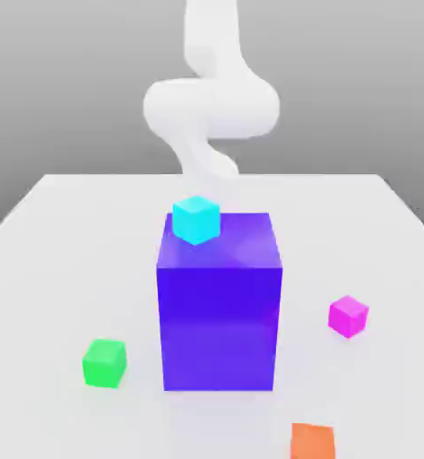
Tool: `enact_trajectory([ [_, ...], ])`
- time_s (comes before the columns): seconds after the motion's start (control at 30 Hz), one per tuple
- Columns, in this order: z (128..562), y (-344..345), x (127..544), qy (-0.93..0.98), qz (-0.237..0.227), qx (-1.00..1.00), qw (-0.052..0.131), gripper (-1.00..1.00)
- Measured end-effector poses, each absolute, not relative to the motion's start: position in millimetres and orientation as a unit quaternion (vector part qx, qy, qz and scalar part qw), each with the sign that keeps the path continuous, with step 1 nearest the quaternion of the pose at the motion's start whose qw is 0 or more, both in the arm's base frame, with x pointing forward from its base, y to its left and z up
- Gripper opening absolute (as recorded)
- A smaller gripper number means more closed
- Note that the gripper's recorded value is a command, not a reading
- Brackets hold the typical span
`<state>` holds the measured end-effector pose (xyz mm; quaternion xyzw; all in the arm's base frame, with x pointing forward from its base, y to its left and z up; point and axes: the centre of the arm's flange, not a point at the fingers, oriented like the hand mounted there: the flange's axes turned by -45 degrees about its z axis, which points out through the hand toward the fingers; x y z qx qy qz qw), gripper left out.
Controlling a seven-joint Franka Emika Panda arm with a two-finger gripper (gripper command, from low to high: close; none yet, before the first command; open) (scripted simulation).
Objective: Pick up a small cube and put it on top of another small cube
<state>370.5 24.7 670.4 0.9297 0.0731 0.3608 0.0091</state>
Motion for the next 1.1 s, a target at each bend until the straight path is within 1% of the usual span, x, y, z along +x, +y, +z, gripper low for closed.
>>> enact_trajectory([
  [0.1, 618.1, 58.1, 392.5, 0.175, 0.324, 0.929, 0.022, 0.00],
  [0.2, 566.3, 91.3, 404.3, 0.272, 0.288, 0.918, 0.031, 0.00],
  [0.3, 514.1, 123.8, 407.1, 0.368, 0.252, 0.894, 0.037, 0.00],
  [0.43, 444.8, 164.2, 397.5, 0.491, 0.203, 0.846, 0.040, 0.00],
  [0.57, 377.5, 198.5, 374.0, 0.606, 0.155, 0.779, 0.039, 0.00],
  [0.7, 314.2, 224.3, 338.8, 0.711, 0.106, 0.695, 0.033, 0.00],
  [0.83, 256.4, 239.6, 294.6, 0.801, 0.059, 0.595, 0.022, 0.00],
  [0.97, 205.6, 244.7, 243.0, 0.877, 0.013, 0.480, 0.005, 0.00],
  [1.03, 186.9, 247.7, 229.6, 0.894, 0.003, 0.449, 0.001, 0.00],
  [1.1, 170.5, 246.0, 230.0, 0.894, 0.001, 0.447, 0.001, 0.00],
])
